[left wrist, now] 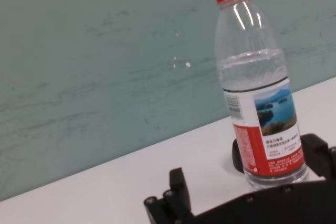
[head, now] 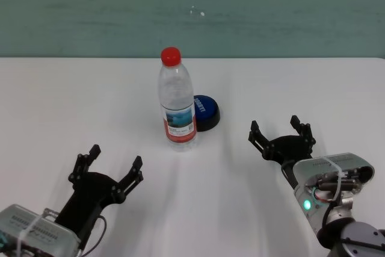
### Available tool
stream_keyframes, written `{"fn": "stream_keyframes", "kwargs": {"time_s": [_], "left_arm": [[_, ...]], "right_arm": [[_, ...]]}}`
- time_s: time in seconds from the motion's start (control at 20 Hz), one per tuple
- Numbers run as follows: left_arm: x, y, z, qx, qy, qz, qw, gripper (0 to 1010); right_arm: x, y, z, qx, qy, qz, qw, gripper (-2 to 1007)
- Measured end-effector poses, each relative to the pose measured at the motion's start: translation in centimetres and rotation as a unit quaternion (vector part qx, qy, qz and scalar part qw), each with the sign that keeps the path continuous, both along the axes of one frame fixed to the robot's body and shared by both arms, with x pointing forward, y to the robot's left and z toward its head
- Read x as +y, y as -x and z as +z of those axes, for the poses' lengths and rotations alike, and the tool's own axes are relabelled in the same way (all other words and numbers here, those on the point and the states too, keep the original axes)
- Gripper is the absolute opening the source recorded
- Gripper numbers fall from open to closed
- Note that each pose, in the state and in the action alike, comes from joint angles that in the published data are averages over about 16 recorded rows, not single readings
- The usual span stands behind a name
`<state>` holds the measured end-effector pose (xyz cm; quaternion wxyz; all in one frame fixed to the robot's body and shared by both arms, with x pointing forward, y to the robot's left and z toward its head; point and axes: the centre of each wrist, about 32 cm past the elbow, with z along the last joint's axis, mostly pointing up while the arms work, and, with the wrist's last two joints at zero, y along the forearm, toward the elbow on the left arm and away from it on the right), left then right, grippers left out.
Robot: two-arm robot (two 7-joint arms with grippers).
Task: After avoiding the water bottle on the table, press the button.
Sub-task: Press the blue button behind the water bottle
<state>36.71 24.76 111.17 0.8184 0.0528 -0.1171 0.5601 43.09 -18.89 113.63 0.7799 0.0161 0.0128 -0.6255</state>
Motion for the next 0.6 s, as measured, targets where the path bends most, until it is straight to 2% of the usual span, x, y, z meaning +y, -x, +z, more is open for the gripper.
{"fn": "stream_keyframes", "kwargs": {"time_s": [0.35, 0.6], "left_arm": [[0.00, 0.00, 0.00, 0.000, 0.000, 0.000, 1.0000, 1000], [0.00, 0.00, 0.00, 0.000, 0.000, 0.000, 1.0000, 1000]], "right_arm": [[-0.71, -0.19, 0.71, -0.004, 0.018, 0.032, 0.9993, 1004], [-1.77, -0.56, 1.51, -0.004, 0.029, 0.073, 0.9969, 1004]]}}
